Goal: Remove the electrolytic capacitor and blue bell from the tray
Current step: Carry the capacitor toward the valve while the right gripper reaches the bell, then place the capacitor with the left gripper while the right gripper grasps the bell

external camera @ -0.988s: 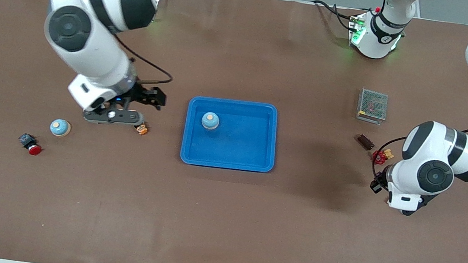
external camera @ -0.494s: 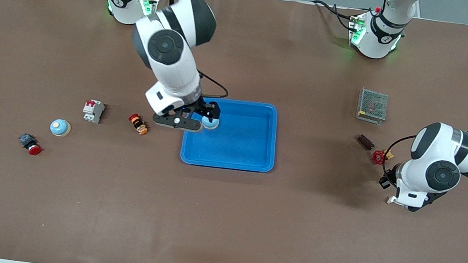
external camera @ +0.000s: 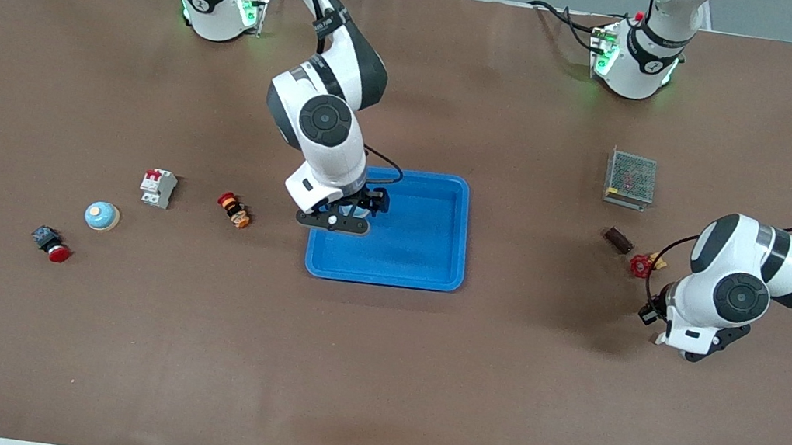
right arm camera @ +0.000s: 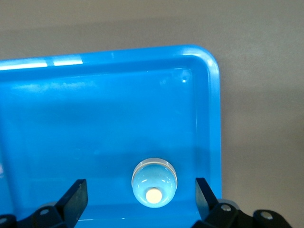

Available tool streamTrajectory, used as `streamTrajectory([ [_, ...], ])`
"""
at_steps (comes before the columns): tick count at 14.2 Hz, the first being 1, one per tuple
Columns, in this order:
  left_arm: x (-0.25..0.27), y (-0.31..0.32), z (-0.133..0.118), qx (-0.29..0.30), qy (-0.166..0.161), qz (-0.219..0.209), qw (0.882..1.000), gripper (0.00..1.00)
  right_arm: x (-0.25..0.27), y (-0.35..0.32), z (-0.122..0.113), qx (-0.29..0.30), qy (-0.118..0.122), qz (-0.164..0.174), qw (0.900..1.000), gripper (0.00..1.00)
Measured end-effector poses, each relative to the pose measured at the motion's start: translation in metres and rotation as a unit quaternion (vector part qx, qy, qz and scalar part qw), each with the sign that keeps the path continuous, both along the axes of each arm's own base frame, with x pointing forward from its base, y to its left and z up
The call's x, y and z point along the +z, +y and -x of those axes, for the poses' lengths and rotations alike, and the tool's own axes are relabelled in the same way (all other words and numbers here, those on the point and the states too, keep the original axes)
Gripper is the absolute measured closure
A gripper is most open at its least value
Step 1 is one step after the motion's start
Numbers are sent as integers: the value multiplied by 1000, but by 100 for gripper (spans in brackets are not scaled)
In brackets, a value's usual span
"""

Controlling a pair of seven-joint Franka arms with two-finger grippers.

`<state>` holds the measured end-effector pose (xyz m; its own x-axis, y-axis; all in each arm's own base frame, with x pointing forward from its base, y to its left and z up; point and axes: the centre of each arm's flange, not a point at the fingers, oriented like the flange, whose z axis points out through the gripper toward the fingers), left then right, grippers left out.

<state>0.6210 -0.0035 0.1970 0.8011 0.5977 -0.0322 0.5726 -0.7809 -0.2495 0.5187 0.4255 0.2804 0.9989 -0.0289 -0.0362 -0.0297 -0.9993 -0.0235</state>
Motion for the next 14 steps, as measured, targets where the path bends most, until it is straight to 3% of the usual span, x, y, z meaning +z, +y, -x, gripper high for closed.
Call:
streamTrajectory([
  [4, 0, 0, -1, 0, -1, 0, 1000, 57, -13, 2, 4, 5, -4, 3, 1000, 0],
  [10, 20, -4, -16, 0, -27, 4, 1000, 1, -53, -10, 18, 7, -28, -10, 1000, 0],
  [14, 58, -23, -31, -11, -63, 10, 998, 0, -75, -12, 29, 12, -37, -17, 999, 0],
])
